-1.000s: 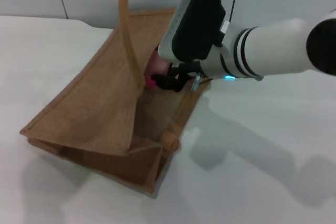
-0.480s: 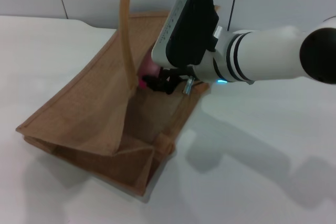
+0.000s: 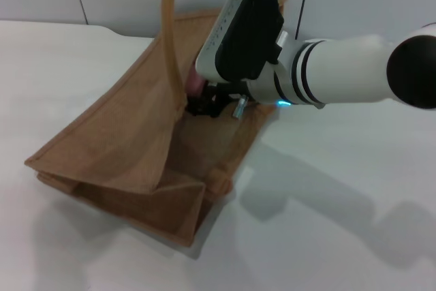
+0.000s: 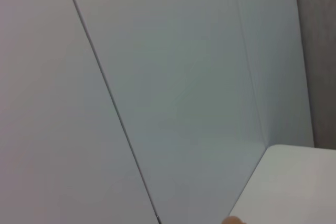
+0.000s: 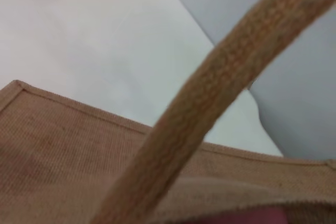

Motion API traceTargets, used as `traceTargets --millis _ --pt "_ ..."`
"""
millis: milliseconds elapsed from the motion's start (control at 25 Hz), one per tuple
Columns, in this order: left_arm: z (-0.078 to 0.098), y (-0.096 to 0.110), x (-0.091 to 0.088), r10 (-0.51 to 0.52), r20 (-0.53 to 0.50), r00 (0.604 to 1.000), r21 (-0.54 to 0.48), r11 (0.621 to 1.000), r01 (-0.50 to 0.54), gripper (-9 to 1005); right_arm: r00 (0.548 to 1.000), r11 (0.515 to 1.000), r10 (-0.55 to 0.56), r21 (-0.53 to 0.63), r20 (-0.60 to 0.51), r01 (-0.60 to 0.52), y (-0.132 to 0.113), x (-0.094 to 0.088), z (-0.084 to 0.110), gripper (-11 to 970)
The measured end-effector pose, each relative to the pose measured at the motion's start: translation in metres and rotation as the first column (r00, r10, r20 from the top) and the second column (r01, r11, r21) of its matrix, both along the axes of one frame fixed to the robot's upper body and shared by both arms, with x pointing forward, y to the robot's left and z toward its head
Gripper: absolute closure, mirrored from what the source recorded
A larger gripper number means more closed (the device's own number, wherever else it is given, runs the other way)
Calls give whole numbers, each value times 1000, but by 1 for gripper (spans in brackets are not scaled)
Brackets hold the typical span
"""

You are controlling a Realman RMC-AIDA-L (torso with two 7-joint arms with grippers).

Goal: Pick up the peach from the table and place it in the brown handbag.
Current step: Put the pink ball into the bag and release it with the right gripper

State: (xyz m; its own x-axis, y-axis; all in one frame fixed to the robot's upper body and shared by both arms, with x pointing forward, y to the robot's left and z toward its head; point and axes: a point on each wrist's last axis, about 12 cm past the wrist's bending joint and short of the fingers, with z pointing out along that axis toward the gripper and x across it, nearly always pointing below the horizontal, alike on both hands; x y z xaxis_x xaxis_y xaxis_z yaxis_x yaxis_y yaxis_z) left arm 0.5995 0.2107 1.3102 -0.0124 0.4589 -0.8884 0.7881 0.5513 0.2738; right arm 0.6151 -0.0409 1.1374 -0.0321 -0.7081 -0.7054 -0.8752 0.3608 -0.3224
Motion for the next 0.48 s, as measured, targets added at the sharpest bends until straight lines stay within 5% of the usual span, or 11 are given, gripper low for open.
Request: traceTargets --millis 480 --pt "-9 14 0 46 -19 999 -2 999 -46 875 1000 999 -12 -32 -19 11 -8 4 1 131"
